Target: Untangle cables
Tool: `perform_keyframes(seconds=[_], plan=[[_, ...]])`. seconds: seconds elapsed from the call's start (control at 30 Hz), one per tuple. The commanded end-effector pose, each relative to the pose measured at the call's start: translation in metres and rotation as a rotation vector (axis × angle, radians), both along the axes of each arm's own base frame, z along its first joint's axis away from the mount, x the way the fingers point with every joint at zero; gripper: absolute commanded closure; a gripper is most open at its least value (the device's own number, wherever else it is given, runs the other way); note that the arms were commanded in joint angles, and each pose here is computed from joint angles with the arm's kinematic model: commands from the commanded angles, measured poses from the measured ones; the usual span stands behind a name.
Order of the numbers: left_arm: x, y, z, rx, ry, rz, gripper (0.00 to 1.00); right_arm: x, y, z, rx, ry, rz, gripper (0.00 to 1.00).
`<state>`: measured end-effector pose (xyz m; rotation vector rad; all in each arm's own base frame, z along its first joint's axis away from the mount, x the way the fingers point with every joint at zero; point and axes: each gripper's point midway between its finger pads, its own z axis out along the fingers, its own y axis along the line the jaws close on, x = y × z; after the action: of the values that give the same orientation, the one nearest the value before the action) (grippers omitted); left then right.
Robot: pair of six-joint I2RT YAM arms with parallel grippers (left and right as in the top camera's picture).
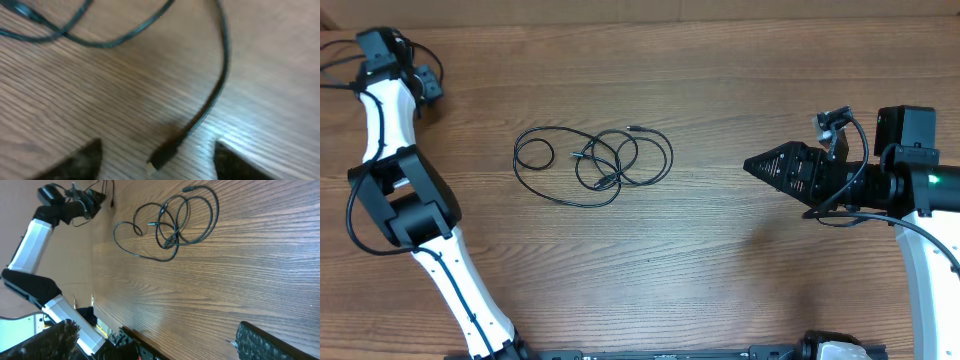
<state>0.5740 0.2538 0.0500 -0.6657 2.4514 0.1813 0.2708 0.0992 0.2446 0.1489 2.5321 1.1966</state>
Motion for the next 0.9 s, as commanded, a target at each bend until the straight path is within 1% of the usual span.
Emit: perform_keyframes(seconds=[0.0,0.03,0.1,0.13,0.17,0.2,0.23,0.27,0.33,0.4,0.47,0.53,0.63,0.7,0.87], plan=[[0.008,-0.021,0.038,-0.063,-0.079,-0.047,0.14,0.004,-0.002,0.008,-0.007,-0.029,-0.004,0.0],[0.01,-0.028,0.043,-0.092,-0.094,-0.071,0.12,0.004,-0.002,0.008,-0.007,-0.029,-0.004,0.0],[0.013,-0.04,0.057,-0.129,-0.127,-0.11,0.0,0.004,-0.002,0.008,-0.007,-0.029,-0.004,0.0],[0.014,-0.047,0.07,-0.156,-0.154,-0.133,0.0,0.004,-0.002,0.008,-0.007,-0.029,-0.004,0.0],[0.013,-0.059,0.089,-0.225,-0.193,-0.132,0.0,0.004,-0.002,0.008,-0.007,-0.029,-0.004,0.0],[0.009,-0.074,0.106,-0.324,-0.22,-0.131,0.0,0.004,-0.002,0.008,-0.007,-0.029,-0.004,0.0],[0.005,-0.088,0.116,-0.395,-0.23,-0.155,0.0,0.004,-0.002,0.008,-0.007,-0.029,-0.004,0.0],[-0.002,-0.11,0.128,-0.492,-0.235,-0.217,0.01,0.004,-0.002,0.008,-0.007,-0.029,-0.004,0.0],[-0.01,-0.136,0.139,-0.617,-0.235,-0.293,0.01,0.004,-0.002,0.008,-0.007,-0.029,-0.004,0.0],[-0.025,-0.166,0.143,-0.767,-0.193,-0.351,0.0,0.004,-0.002,0.008,-0.007,-0.029,-0.004,0.0],[-0.044,-0.188,0.134,-0.865,-0.097,-0.348,0.0,0.004,-0.002,0.008,-0.007,-0.029,-0.004,0.0],[-0.062,-0.208,0.121,-0.9,0.006,-0.361,0.0,0.004,-0.002,0.008,-0.007,-0.029,-0.004,0.0],[-0.083,-0.236,0.107,-0.875,0.121,-0.448,0.0,0.004,-0.002,0.008,-0.007,-0.029,-0.004,0.0],[-0.094,-0.243,0.094,-0.814,0.215,-0.42,0.0,0.004,-0.002,0.008,-0.007,-0.029,-0.004,0.0],[-0.125,-0.252,0.072,-0.709,0.44,-0.27,0.0,0.004,-0.002,0.008,-0.007,-0.029,-0.004,0.0]])
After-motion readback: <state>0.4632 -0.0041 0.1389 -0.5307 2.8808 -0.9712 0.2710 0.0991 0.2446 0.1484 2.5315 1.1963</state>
